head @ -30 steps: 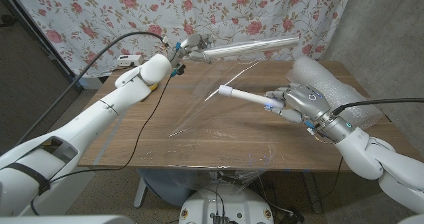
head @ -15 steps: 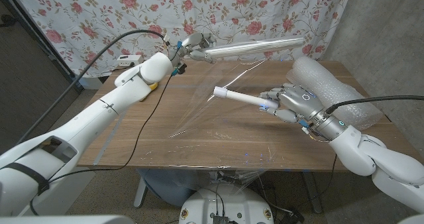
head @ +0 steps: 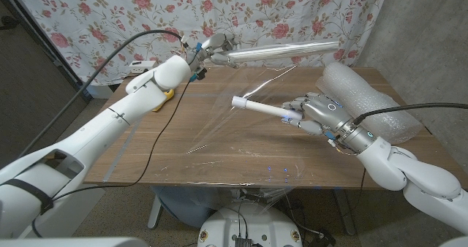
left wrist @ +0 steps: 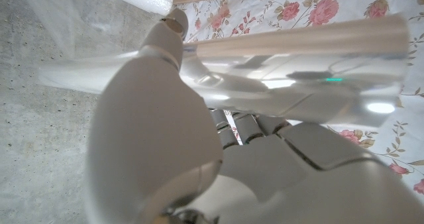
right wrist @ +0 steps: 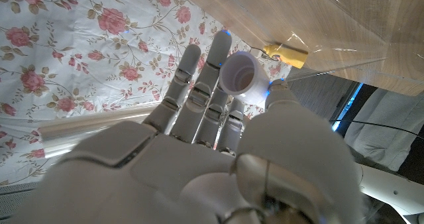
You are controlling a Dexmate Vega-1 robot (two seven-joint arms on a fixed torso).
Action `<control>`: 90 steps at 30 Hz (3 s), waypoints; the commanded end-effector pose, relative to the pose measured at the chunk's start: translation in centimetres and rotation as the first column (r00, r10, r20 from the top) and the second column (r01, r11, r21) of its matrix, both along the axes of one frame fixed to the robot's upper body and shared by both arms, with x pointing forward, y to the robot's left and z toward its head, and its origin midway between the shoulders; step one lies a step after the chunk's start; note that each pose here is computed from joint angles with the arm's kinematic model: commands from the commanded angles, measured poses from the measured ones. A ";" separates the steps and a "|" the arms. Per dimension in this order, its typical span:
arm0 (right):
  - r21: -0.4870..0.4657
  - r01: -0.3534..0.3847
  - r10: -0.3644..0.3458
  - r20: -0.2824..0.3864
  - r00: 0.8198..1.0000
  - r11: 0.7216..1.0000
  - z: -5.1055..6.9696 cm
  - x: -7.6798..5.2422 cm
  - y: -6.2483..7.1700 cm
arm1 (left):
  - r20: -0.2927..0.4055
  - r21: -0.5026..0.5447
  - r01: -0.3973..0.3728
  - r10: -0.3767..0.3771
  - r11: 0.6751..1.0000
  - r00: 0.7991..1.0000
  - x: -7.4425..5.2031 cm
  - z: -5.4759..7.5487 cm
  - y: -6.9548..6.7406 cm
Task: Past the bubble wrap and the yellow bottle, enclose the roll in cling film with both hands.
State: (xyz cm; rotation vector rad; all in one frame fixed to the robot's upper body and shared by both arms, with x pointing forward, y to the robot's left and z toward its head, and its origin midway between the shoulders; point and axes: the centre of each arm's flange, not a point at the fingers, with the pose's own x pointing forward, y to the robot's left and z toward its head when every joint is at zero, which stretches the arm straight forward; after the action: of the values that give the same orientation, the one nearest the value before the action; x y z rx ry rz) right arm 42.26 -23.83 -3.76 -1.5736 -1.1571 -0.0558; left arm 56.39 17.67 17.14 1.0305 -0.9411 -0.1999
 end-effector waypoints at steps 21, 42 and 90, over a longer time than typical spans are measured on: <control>-0.018 -0.053 0.052 -0.022 0.998 0.998 -0.1 2.0 1.8 | 0.006 -0.003 0.076 -0.076 0.997 0.997 -2.3 0.4 -0.9; -0.018 -0.089 0.088 -0.023 0.996 0.996 -0.4 1.9 2.6 | -0.001 0.034 0.068 -0.068 0.997 0.998 -2.3 0.0 -2.0; 0.028 -0.130 0.132 -0.100 0.986 0.991 -0.9 4.2 4.8 | -0.015 0.029 0.126 -0.126 0.992 0.992 -4.0 -0.5 -2.3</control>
State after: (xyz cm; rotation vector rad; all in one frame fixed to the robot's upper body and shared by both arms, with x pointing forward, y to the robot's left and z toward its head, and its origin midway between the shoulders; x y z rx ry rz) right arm 45.04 -20.07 -4.85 -1.4976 -1.1885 0.0897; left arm 53.19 15.36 16.72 0.9935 -0.9973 -0.3051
